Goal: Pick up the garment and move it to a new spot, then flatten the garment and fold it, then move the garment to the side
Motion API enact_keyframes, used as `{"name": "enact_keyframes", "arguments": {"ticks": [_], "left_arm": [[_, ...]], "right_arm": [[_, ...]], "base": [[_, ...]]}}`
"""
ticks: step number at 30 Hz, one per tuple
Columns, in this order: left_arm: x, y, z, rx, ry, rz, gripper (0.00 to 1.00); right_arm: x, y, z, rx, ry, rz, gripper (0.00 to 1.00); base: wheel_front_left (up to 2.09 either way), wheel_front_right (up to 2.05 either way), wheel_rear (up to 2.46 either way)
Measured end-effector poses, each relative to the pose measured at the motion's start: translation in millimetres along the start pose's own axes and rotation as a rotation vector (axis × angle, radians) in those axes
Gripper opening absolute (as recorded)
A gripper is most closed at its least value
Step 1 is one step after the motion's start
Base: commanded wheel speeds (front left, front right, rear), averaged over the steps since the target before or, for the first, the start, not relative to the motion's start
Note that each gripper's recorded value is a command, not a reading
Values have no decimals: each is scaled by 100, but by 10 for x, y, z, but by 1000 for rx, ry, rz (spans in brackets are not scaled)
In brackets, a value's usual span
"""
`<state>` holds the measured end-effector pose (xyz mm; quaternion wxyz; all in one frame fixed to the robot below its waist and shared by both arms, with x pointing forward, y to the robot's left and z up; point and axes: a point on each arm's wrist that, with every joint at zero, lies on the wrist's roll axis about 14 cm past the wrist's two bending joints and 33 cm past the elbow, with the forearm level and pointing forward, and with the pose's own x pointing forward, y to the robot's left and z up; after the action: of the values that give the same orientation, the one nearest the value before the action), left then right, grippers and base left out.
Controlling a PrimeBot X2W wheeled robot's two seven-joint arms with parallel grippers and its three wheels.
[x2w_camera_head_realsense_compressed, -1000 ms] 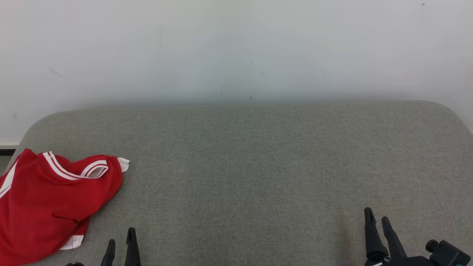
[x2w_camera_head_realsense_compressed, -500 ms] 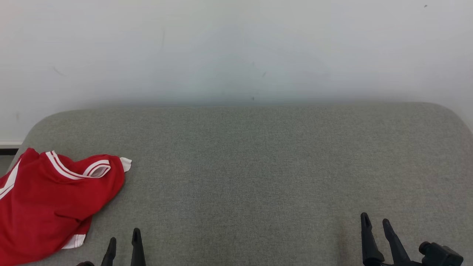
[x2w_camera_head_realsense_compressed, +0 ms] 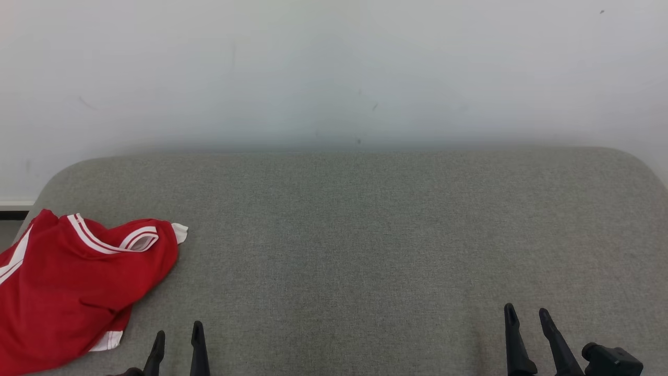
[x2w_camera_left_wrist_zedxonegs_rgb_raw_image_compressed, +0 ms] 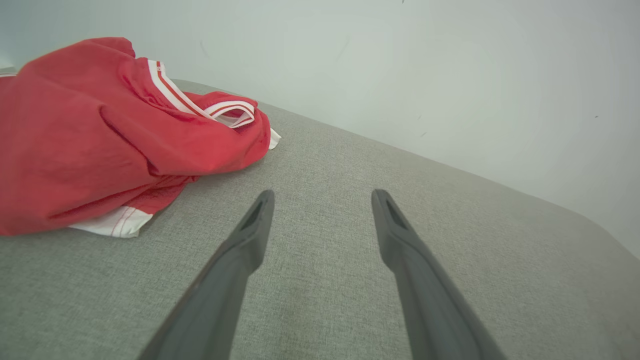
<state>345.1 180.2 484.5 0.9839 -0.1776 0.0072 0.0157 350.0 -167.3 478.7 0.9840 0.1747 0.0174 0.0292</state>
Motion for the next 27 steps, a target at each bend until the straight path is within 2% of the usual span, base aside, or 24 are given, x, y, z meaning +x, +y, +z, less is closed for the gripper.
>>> {"name": "enact_keyframes", "arguments": {"ticks": [27], "left_arm": [[-49,-69,-21,160,-22,-37,100]], "right_arm": [[-44,99,-10,-195,-16,56,100]], "base": [[0,0,0]]}}
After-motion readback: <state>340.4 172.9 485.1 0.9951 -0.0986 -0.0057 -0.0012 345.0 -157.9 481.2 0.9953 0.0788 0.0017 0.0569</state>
